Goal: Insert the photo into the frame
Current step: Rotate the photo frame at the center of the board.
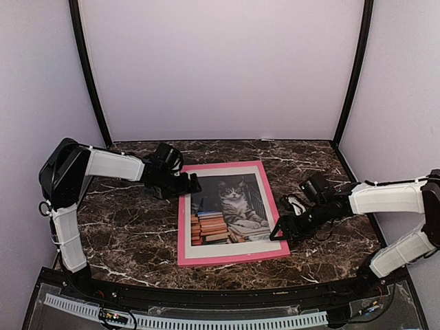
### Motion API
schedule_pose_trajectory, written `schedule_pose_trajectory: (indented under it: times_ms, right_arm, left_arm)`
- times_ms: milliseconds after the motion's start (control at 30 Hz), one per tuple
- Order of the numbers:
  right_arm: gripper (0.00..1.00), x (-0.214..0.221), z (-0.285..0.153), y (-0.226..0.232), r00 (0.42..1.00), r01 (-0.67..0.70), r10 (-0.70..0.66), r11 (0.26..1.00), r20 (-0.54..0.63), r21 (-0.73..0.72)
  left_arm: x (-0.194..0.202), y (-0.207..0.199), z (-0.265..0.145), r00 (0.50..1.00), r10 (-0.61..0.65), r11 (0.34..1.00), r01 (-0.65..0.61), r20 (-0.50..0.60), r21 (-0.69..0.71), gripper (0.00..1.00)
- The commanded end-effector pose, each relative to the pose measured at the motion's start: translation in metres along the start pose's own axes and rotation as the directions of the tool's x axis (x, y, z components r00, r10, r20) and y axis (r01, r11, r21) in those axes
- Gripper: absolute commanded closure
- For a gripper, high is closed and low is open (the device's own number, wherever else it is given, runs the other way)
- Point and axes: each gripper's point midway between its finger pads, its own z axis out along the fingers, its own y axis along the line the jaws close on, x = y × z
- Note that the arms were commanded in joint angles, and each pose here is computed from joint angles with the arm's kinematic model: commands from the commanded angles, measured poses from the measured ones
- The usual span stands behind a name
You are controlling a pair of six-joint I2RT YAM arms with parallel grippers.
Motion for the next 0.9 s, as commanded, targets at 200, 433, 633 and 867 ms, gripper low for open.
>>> schedule_pose_trajectory:
  times_ms: [200, 433, 633, 867]
  right_arm:
    - [0.13, -0.073, -0.071, -0.033, 0.963, -0.100, 0.034, 0.967, 0.267, 0.235]
    - [0.05, -0.121, -0.149, -0.032, 0.863, -0.114, -0.097, 0.918, 0.495, 0.379]
    - [0.01, -0.142, -0.201, -0.022, 0.750, -0.120, -0.214, 0.887, 0.626, 0.447]
    - [0.01, -0.146, -0.241, -0.010, 0.628, -0.120, -0.299, 0.875, 0.718, 0.469]
  left_arm:
    - [-0.033, 0.038, -0.073, 0.978, 0.177, 0.960, -0.147, 0.108, -0.240, 0.01]
    - [-0.052, 0.043, -0.157, 0.924, 0.274, 0.920, -0.171, 0.267, -0.352, 0.01]
    - [-0.050, 0.032, -0.221, 0.827, 0.327, 0.932, -0.204, 0.457, -0.298, 0.01]
    - [-0.036, 0.039, -0.277, 0.708, 0.319, 0.944, -0.179, 0.630, -0.277, 0.01]
